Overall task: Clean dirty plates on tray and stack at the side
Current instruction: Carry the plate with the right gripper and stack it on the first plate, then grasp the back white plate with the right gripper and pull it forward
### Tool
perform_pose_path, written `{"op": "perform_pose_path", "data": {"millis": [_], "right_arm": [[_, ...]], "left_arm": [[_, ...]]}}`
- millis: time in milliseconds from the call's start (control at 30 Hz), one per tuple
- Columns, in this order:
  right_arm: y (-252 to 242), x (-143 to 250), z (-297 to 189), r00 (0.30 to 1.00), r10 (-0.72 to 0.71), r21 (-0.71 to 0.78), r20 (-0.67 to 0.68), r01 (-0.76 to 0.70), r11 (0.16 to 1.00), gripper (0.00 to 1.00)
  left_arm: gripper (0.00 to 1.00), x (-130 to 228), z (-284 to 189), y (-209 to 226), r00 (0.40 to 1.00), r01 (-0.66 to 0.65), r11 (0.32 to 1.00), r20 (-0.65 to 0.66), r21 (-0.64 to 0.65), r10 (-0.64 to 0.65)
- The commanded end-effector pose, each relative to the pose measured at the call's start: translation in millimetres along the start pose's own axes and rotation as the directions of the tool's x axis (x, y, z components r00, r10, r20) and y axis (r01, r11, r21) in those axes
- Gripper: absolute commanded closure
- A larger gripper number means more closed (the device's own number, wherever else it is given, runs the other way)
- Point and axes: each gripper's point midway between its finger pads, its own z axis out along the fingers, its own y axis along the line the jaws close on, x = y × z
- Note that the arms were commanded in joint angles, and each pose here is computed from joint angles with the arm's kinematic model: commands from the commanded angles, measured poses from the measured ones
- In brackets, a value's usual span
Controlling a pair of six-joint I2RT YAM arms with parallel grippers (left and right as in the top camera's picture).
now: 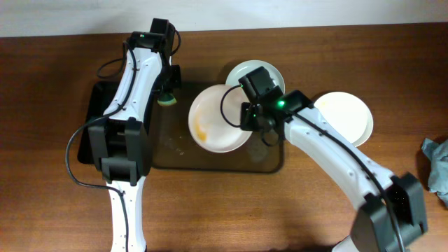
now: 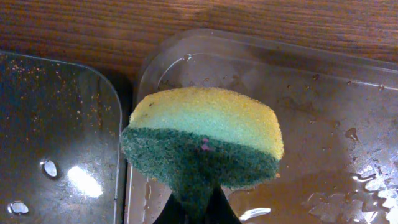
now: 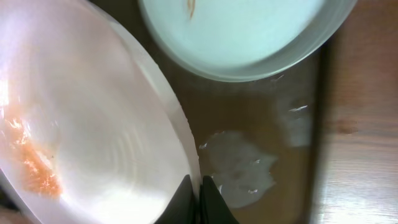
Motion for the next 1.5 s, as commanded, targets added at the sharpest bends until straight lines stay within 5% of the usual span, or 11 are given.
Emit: {"op": "perform_pose_path", "data": {"millis": [0,133,400,667,833,967,1067,1167,1267,1467], "right_arm": [[-18.3,-19.3,-35.6,0.971,-0.147,0.270,0.189,0.092,0.958,0.96],[-4.7,-29.7,-81.7,0.838,-0.381,0.575,0.391,0.101,0.812,0.96],[42.8,-34.4,-148.1,0.590,-0.695,0.815,0.411,0.104,0.571,0.96],[44.4,-33.8,-168.1,0.554,-0.718,0.854,0.420,0.025,0.519,0.96],[76.6,-7.8,-98.5,0.687,-0.570,0.549,0.450,0.290,0.784,0.96],[49.3,7.7,-64.8,0.897,-0.317,0.275,0.309,0.235,0.932,0.96],[3.6,-13.5,-77.9,0.972,-0.096,0.076,0.216,0.081,0.994,0.96],[-119.2,-37.0,-98.5,0.961,0.211,0.128,0.179,-0.235,0.963,0.96],[-252.3,-16.6,-96.6,0.848,0.499,0.279,0.181,-0.531,0.800,0.96],[-336.8,15.9,-37.7,0.748,0.646,0.365,0.153,-0.650,0.666,0.96]], "left_arm": [[0.99,-5.1,-3.4,-1.3,1.000,-0.014,1.000,0.018,0.008,0.014],[0.99,-6.0,-3.5,-1.5,1.000,-0.013,1.000,0.022,0.009,0.013],[0.99,-7.6,-3.3,-1.9,1.000,-0.013,1.000,0.028,0.010,0.013],[0.99,-7.6,-3.3,-1.9,1.000,-0.013,1.000,0.028,0.010,0.013],[0.99,-7.2,-3.3,-1.7,1.000,-0.013,1.000,0.027,0.009,0.013],[0.99,-7.6,-3.3,-1.7,1.000,-0.014,1.000,0.028,0.009,0.013],[0.99,-8.8,-3.3,-1.5,0.999,-0.013,1.000,0.033,0.007,0.013],[0.99,-9.9,-3.4,-1.8,0.999,-0.012,1.000,0.038,0.009,0.012],[0.99,-10.6,-3.4,-2.0,0.999,-0.012,1.000,0.040,0.009,0.012],[0.99,-11.3,-3.5,-3.1,0.999,-0.014,1.000,0.044,0.011,0.013]]}}
